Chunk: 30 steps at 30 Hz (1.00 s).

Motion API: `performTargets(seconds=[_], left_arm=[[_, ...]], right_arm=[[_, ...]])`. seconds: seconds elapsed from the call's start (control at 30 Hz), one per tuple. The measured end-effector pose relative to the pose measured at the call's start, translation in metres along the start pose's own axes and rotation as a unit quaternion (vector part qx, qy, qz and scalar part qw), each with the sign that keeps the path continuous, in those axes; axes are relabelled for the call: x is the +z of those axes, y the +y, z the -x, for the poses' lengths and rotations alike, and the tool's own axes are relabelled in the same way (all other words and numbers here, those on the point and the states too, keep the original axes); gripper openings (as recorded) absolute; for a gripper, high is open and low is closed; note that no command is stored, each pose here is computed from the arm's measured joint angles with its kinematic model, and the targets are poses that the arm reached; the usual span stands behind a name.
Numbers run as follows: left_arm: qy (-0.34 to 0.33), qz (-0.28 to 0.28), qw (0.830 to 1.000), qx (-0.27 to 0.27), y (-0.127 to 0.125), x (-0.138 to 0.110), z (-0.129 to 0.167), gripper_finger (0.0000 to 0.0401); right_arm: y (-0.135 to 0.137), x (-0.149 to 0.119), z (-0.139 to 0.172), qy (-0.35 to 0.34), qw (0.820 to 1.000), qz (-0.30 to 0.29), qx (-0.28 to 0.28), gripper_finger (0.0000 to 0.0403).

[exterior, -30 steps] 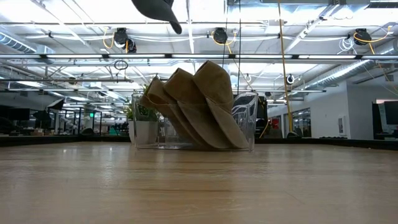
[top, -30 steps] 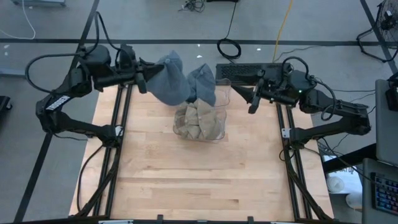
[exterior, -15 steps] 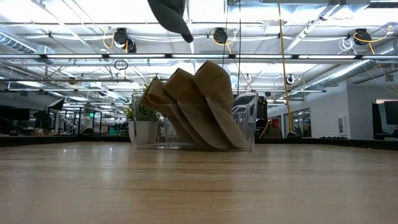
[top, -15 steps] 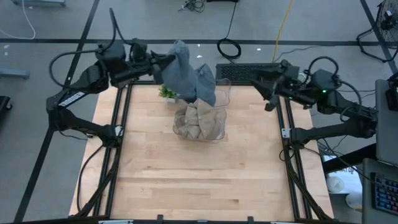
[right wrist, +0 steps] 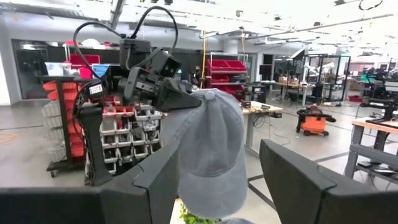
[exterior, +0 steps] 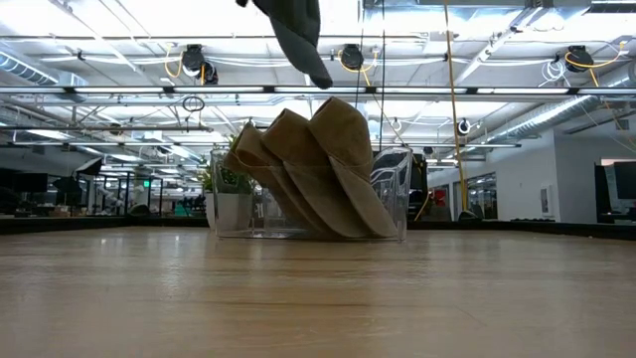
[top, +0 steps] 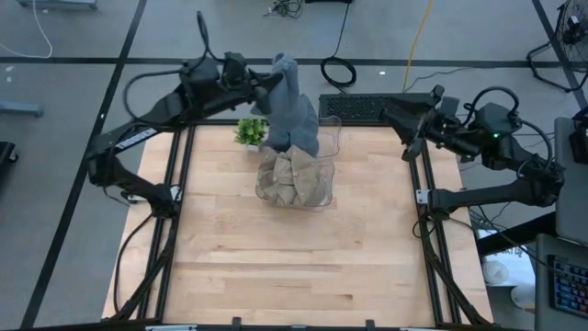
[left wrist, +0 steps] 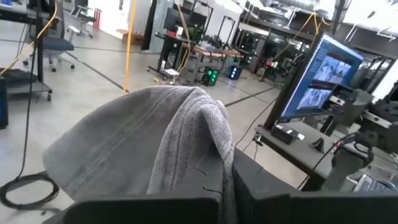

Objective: Pick & Place hat
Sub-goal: Put the gray cap into the top transparent bin

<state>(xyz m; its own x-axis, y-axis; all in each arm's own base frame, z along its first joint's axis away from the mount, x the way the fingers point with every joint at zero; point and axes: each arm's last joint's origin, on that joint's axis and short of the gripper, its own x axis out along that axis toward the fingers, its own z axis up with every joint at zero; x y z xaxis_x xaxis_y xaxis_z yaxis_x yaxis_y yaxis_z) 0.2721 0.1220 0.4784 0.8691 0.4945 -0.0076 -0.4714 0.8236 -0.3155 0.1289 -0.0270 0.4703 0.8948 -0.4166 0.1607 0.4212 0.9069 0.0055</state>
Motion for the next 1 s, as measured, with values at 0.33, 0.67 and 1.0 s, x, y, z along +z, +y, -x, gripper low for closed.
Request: performTargets(seconds=[0.33, 0.67, 1.0], left_arm=[[-0.008, -0.003, 1.000, 0.011, 0.004, -0.024, -0.044, 0.0000], [0.016, -0.005, 1.000, 0.011, 0.004, -0.058, -0.083, 0.0000], [0.065, 0.008, 0.997, 0.032, 0.013, -0.101, -0.117, 0.0000]], right_arm=[[0.000, -0.002, 0.001, 0.013, 1.000, 0.002, 0.002, 0.0205], [0.000, -0.002, 0.001, 0.013, 1.000, -0.011, 0.002, 0.0205], [0.000, -0.002, 0.001, 0.013, 1.000, 0.002, 0.003, 0.0205]])
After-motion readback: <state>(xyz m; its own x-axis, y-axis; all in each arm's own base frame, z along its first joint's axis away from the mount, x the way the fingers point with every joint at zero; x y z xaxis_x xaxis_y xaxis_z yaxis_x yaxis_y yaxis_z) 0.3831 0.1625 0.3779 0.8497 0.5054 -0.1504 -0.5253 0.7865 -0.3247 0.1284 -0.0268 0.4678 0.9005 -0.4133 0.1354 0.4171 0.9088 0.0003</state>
